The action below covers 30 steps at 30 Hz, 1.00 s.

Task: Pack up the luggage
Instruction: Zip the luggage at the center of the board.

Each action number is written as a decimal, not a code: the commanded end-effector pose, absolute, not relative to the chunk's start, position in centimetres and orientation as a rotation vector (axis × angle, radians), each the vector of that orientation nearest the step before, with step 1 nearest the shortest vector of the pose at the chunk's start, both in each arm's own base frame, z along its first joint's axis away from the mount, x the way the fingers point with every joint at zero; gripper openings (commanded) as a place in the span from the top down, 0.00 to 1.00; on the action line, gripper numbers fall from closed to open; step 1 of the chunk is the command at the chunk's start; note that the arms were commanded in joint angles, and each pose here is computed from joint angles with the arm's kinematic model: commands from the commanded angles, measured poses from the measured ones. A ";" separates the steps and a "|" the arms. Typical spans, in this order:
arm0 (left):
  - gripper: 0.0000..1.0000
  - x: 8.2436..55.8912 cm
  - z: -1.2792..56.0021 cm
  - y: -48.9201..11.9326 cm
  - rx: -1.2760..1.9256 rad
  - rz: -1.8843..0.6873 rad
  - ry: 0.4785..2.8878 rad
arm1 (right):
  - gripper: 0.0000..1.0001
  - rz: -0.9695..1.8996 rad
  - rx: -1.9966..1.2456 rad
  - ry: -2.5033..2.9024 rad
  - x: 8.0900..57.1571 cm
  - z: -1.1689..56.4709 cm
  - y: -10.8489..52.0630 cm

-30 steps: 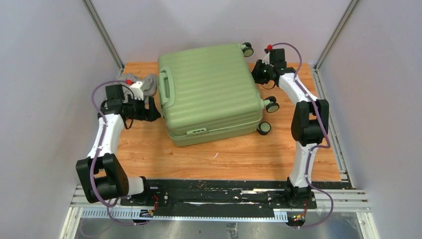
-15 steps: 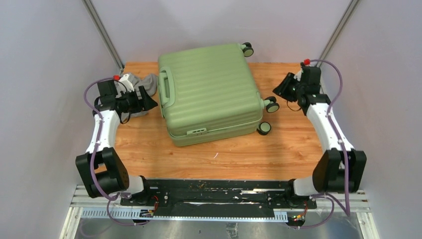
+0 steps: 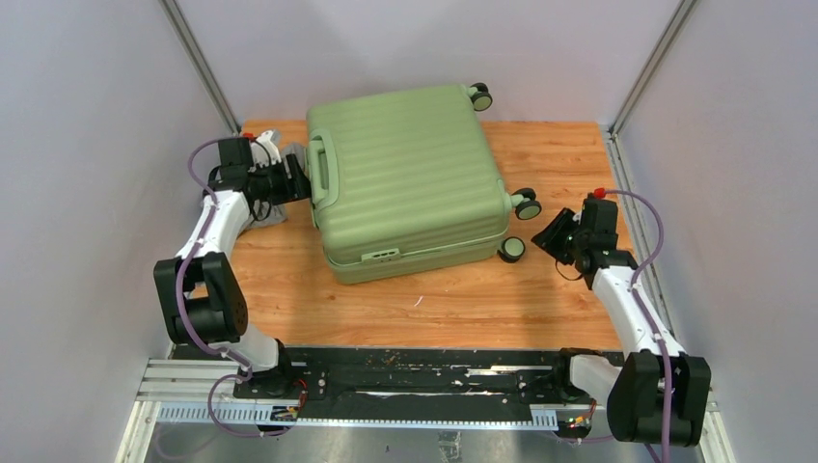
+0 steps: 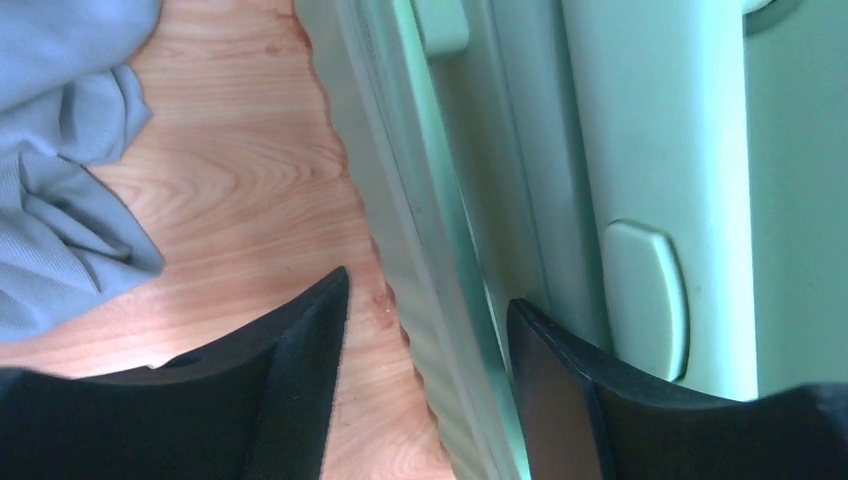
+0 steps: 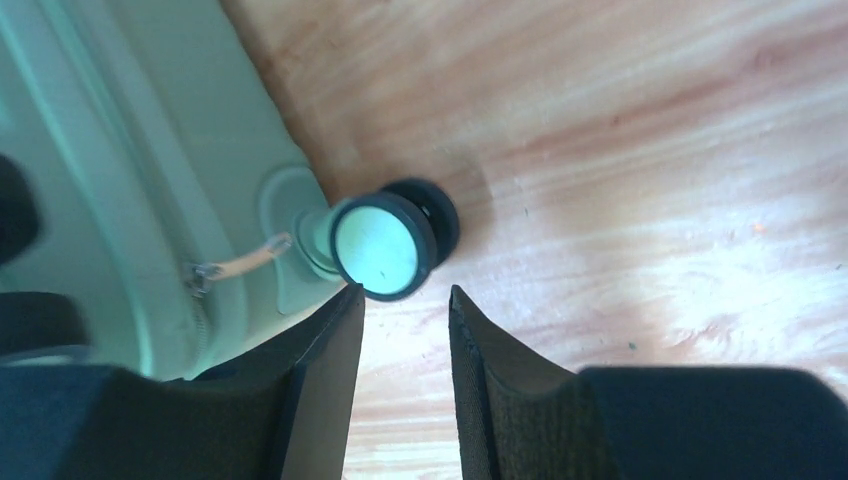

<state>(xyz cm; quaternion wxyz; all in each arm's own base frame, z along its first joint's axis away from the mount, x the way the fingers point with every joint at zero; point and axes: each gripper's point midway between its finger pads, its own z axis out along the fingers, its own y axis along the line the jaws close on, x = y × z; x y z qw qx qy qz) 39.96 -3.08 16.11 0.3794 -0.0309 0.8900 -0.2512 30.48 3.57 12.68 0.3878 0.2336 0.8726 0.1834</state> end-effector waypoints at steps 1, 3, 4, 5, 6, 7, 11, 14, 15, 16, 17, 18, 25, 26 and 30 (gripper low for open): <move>0.46 41.9 17.3 -4.3 -0.016 -0.582 2.236 | 0.59 0.527 0.645 2.281 29.2 9.9 4.4; 0.62 42.3 17.3 -4.0 -0.010 -0.527 2.234 | 0.60 0.550 0.651 2.287 29.3 9.3 4.7; 0.71 42.4 17.5 -3.9 -0.008 -0.508 2.232 | 0.60 0.556 0.650 2.291 29.3 9.1 4.8; 0.77 42.6 17.8 -3.7 -0.008 -0.491 2.226 | 0.60 0.561 0.645 2.295 29.4 9.1 4.9; 0.84 42.7 18.3 -3.7 -0.003 -0.486 2.219 | 0.60 0.562 0.639 2.295 29.5 9.2 4.9; 0.90 42.9 19.1 -3.7 0.003 -0.482 2.208 | 0.60 0.564 0.631 2.293 29.6 9.3 4.9; 1.00 43.2 22.5 -4.1 0.018 -0.496 2.150 | 0.60 0.606 0.595 2.271 29.7 9.6 5.5; 1.00 43.1 25.4 -4.8 0.024 -0.526 2.100 | 0.60 0.619 0.603 2.260 29.7 9.3 5.6; 1.00 43.1 26.2 -5.0 0.027 -0.538 2.084 | 0.60 0.622 0.605 2.258 29.7 9.1 5.6; 1.00 43.0 27.0 -5.2 0.023 -0.550 2.070 | 0.60 0.624 0.611 2.256 29.7 9.0 5.6; 1.00 42.9 27.8 -5.4 0.020 -0.564 2.056 | 0.60 0.623 0.615 2.254 29.8 8.9 5.6; 1.00 42.8 28.4 -5.7 0.020 -0.581 2.045 | 0.60 0.624 0.616 2.251 29.9 8.9 5.5; 1.00 42.5 32.2 -6.5 0.012 -0.635 1.984 | 0.60 0.760 0.621 2.169 31.6 10.3 6.5; 1.00 42.6 32.4 -6.5 0.011 -0.635 1.979 | 0.60 0.782 0.594 2.159 31.7 10.6 6.8; 1.00 42.8 32.0 -6.9 0.008 -0.642 1.990 | 0.59 0.855 0.516 2.115 32.3 10.9 7.7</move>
